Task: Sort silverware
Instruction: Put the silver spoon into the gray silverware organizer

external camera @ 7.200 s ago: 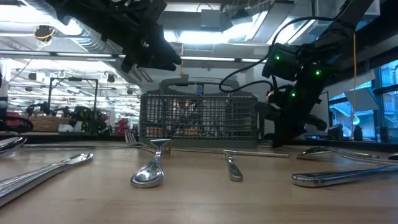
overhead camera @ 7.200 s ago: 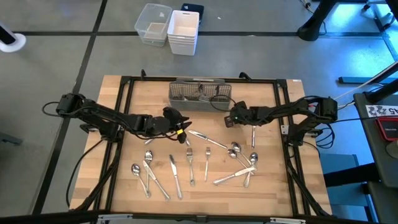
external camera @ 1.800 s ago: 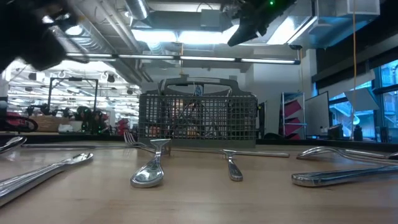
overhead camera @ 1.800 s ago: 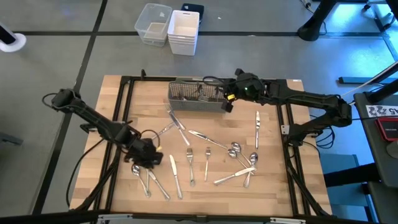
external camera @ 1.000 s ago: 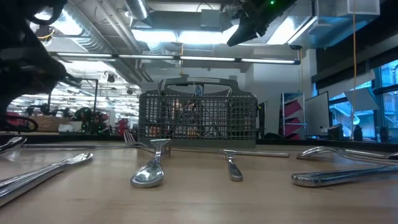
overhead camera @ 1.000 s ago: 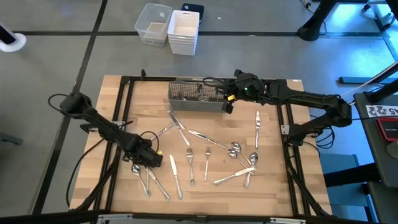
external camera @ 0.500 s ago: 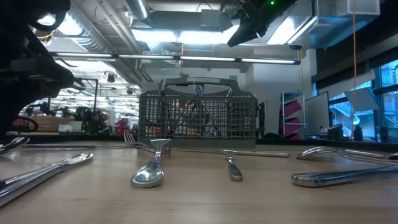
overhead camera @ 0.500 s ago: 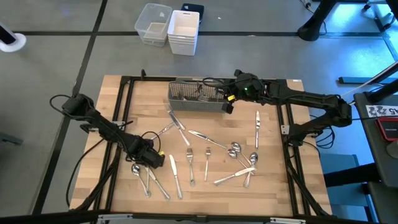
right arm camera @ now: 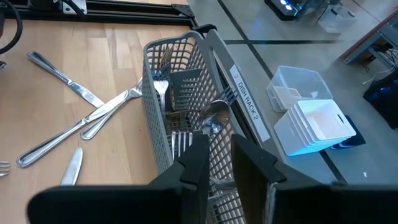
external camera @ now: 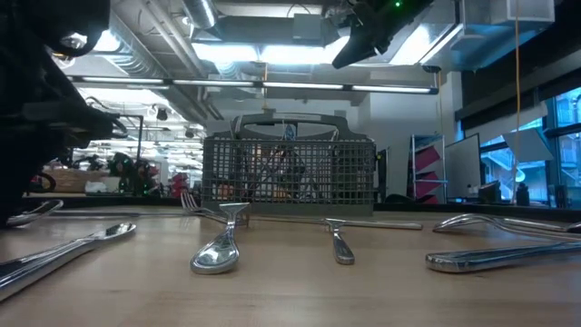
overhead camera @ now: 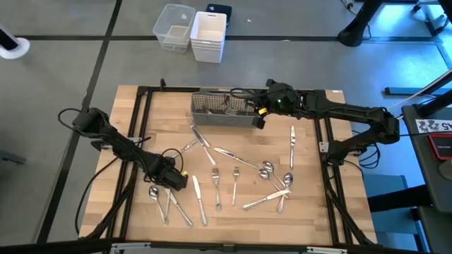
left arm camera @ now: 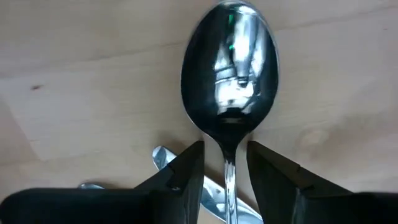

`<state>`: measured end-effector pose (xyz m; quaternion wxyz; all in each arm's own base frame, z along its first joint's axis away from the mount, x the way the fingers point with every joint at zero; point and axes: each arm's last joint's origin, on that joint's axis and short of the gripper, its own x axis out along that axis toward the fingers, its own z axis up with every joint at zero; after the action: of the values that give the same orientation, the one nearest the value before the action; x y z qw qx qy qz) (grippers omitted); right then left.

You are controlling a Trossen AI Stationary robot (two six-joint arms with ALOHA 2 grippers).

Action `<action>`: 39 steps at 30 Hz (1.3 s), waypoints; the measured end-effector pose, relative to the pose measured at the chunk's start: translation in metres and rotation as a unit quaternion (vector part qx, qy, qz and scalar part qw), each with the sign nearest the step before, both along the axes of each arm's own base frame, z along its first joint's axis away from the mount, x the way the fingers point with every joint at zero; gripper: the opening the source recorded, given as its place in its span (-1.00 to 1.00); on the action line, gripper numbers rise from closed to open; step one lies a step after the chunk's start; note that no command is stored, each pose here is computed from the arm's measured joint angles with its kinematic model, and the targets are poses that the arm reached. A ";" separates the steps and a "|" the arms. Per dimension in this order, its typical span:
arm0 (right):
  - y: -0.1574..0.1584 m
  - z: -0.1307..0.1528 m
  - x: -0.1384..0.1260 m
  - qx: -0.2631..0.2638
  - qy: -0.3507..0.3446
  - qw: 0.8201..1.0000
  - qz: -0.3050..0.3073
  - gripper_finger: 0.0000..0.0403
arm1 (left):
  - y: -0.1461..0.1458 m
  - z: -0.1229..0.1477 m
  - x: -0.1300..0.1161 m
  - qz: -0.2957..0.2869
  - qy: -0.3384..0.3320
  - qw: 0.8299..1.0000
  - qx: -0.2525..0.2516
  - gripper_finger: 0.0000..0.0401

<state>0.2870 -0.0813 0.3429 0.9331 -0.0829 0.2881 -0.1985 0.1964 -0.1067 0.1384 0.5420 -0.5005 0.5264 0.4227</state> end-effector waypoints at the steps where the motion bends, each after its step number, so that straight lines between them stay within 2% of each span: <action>1: 0.000 0.000 0.000 0.000 0.001 1.000 0.000 -0.66 | 0.000 0.000 0.000 -0.010 0.000 1.000 0.001 -0.42; 6: 0.000 0.000 0.000 0.001 0.003 1.000 0.000 -0.66 | -0.001 -0.001 0.000 -0.075 -0.002 0.997 0.005 -0.42; 10: 0.000 0.001 -0.002 0.000 0.000 1.000 0.000 -0.66 | -0.001 -0.001 0.000 -0.100 -0.003 0.995 0.007 -0.44; 14: 0.002 0.006 -0.008 -0.003 -0.005 1.000 0.000 -0.66 | 0.000 -0.002 0.000 -0.101 -0.001 0.995 0.008 -0.57; 21: 0.007 0.026 -0.028 -0.014 -0.036 0.999 -0.004 -0.66 | 0.000 -0.002 -0.001 -0.096 0.002 0.995 0.010 -0.94; 28: 0.013 0.050 -0.057 -0.033 -0.082 0.996 -0.017 -0.66 | 0.000 -0.002 0.000 -0.080 -0.002 0.997 0.009 -0.94; 34: 0.018 0.061 -0.077 -0.041 -0.096 0.994 -0.028 -0.66 | -0.001 0.001 0.002 -0.078 -0.008 0.997 0.009 -0.96; 39: 0.021 0.059 -0.086 -0.036 -0.073 0.996 -0.028 -0.66 | -0.004 0.007 0.011 -0.083 -0.066 0.994 0.014 -0.98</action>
<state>0.2008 -0.0608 0.4021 0.9423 -0.0934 0.2140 -0.2399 0.2077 -0.1107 0.1450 0.6155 -0.4744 0.5233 0.3496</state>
